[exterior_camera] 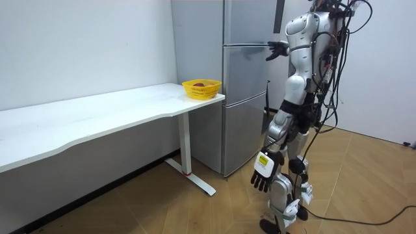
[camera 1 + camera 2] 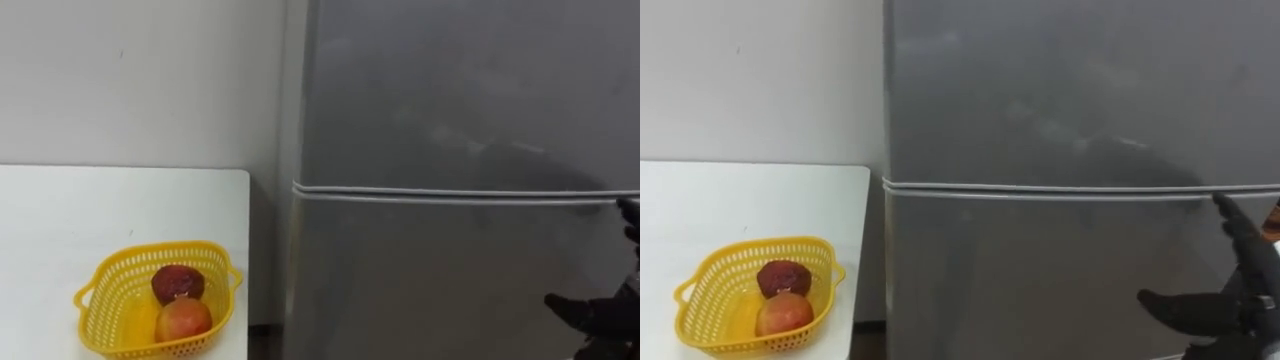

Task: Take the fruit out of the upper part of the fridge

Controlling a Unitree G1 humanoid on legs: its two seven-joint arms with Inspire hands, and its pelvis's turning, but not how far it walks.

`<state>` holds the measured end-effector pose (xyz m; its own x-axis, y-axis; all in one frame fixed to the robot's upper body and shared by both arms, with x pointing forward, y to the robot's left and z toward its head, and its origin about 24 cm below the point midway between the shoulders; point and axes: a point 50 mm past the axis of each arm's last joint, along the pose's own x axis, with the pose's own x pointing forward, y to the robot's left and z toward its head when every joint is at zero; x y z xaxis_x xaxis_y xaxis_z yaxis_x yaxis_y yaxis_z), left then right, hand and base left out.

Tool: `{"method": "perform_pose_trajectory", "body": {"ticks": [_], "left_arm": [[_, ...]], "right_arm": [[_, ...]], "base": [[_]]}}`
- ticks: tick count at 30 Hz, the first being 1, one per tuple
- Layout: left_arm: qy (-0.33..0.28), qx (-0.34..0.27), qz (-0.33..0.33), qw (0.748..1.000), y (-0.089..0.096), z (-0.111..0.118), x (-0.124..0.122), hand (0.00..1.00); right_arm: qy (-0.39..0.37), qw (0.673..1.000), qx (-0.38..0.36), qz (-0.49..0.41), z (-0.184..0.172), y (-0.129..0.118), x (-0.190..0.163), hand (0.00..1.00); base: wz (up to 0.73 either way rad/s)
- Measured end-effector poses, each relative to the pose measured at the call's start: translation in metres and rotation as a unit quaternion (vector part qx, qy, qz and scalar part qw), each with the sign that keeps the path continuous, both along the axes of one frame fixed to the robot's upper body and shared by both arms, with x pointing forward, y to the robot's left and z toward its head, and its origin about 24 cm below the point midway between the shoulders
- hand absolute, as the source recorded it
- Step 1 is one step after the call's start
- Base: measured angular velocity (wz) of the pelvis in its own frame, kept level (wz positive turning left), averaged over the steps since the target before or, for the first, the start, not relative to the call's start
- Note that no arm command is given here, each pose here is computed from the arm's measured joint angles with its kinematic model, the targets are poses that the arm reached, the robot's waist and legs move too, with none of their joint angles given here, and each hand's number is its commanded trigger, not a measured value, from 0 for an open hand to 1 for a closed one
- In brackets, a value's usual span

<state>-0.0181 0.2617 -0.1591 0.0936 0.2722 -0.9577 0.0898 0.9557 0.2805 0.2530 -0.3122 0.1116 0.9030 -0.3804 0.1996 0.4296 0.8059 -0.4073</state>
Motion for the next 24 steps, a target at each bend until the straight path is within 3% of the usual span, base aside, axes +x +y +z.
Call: {"method": "perform_pose_trajectory", "body": {"ticks": [6,12,18,24], "left_arm": [[-0.008,0.019,0.01,1.0,0.003,0.002,-0.002,0.0],[-0.016,0.03,0.017,0.999,0.007,0.004,-0.001,0.0],[-0.014,0.042,0.022,0.999,0.008,0.005,-0.001,0.0],[-0.006,0.044,0.029,0.999,0.006,0.004,-0.003,0.0]], "right_arm": [[-0.013,0.995,0.03,-0.094,-0.018,-0.019,-0.032,0.0],[0.021,0.959,0.104,-0.264,-0.062,-0.055,-0.074,0.0],[0.129,0.886,0.155,-0.417,-0.13,-0.068,-0.143,0.0],[0.289,0.785,0.237,-0.494,-0.207,-0.04,-0.208,0.0]], "base": [[0.01],[-0.14],[-0.04],[0.01]]}}
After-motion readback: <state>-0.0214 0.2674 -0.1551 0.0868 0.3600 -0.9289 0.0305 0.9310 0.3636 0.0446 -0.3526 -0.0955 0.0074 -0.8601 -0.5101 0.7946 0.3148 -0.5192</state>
